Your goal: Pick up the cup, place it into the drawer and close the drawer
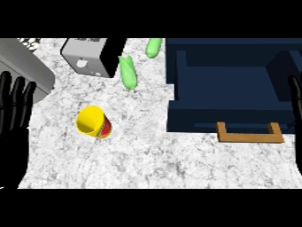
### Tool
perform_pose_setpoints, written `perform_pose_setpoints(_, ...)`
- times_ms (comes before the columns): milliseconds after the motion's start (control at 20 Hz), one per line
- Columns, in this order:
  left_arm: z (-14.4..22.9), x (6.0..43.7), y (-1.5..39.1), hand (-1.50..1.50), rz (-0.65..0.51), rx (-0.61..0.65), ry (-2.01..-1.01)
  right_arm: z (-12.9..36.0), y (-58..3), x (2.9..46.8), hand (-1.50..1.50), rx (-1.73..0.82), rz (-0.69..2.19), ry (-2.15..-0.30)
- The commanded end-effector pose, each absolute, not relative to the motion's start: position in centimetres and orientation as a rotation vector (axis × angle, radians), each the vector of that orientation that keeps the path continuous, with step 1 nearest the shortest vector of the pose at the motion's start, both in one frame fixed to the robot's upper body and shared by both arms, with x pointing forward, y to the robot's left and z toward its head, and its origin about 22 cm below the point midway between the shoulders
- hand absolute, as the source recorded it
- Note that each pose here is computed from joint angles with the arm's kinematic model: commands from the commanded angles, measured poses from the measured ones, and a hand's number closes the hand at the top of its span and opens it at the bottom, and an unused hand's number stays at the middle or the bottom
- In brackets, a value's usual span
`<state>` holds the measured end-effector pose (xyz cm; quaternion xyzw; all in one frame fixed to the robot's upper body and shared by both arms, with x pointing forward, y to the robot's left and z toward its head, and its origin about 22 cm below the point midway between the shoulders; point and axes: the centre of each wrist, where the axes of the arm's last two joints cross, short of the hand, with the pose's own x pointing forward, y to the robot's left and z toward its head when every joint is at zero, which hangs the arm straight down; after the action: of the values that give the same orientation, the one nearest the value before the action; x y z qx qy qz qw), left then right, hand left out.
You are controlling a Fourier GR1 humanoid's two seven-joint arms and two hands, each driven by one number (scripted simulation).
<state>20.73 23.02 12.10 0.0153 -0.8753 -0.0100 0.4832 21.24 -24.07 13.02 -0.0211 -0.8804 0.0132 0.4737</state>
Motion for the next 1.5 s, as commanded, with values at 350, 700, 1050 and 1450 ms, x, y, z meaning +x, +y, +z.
perform_pose_setpoints(350, 10.5, 21.8, 22.9, -1.50, -0.226, -0.542, -1.867, 13.4, -24.9, 20.8, -1.50, -0.084, 0.214, -2.037)
perform_pose_setpoints(700, 8.4, 24.1, 26.3, -1.50, -0.177, -0.585, -1.821, 12.1, -25.2, 21.3, -1.50, -0.069, 0.219, -2.018)
perform_pose_setpoints(1050, 4.2, 23.6, 28.1, -1.50, -0.154, -0.439, -1.756, 10.9, -26.0, 22.1, -1.50, -0.088, 0.218, -2.016)
perform_pose_setpoints(1450, -2.0, 24.7, 30.3, -1.50, -0.138, -0.296, -1.718, 9.8, -26.8, 22.7, -1.50, -0.097, 0.231, -2.040)
